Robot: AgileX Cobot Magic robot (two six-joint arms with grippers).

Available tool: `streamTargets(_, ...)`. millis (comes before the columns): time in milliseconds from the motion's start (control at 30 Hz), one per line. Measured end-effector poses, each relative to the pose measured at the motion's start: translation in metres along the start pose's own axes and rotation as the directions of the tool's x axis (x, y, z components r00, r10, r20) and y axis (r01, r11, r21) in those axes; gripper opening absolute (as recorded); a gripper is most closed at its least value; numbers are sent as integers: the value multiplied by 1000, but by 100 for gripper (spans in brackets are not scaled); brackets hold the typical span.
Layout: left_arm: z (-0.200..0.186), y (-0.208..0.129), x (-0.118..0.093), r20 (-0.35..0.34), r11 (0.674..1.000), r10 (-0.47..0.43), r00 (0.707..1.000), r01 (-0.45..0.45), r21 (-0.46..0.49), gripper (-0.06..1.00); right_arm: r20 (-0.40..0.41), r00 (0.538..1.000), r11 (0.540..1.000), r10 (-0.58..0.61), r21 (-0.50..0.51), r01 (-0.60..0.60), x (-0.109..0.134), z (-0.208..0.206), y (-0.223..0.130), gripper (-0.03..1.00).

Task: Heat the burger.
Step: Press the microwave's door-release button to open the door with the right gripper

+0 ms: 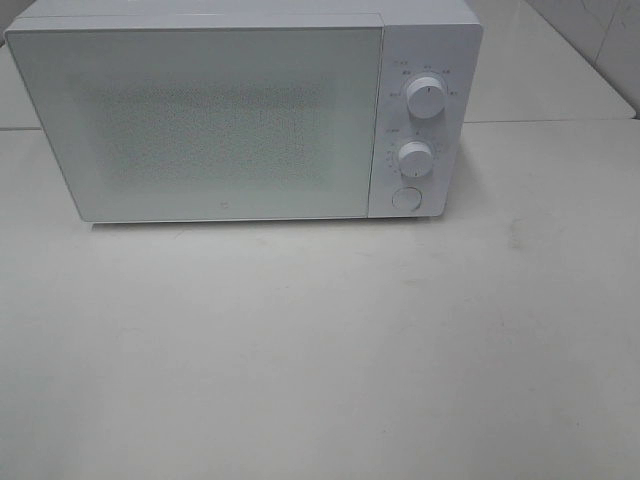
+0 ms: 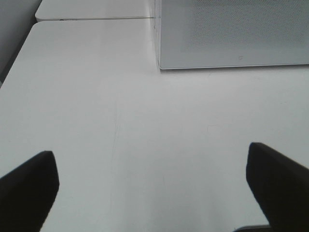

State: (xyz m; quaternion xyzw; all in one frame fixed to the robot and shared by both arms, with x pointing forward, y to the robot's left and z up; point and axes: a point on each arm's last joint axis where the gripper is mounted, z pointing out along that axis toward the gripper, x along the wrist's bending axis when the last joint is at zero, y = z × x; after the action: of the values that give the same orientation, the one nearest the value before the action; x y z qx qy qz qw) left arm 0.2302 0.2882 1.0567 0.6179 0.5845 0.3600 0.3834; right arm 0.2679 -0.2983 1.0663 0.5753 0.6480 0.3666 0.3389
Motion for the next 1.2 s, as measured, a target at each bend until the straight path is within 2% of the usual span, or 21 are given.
streamTargets(100, 0, 0, 0, 0, 1000, 0, 1000, 0, 0, 98, 1, 1000, 999, 5, -34, -5, 0, -9, -6, 76)
streamTargets(367, 0, 0, 0, 0, 1000, 0, 1000, 0, 0, 98, 8, 1000, 1000, 14, -12, -14, -2, -21, -30, 76)
streamTargets(1200, 0, 0, 0, 0, 1000, 0, 1000, 0, 0, 98, 9, 1000, 999, 15, -29, -15, -2, -25, -31, 75)
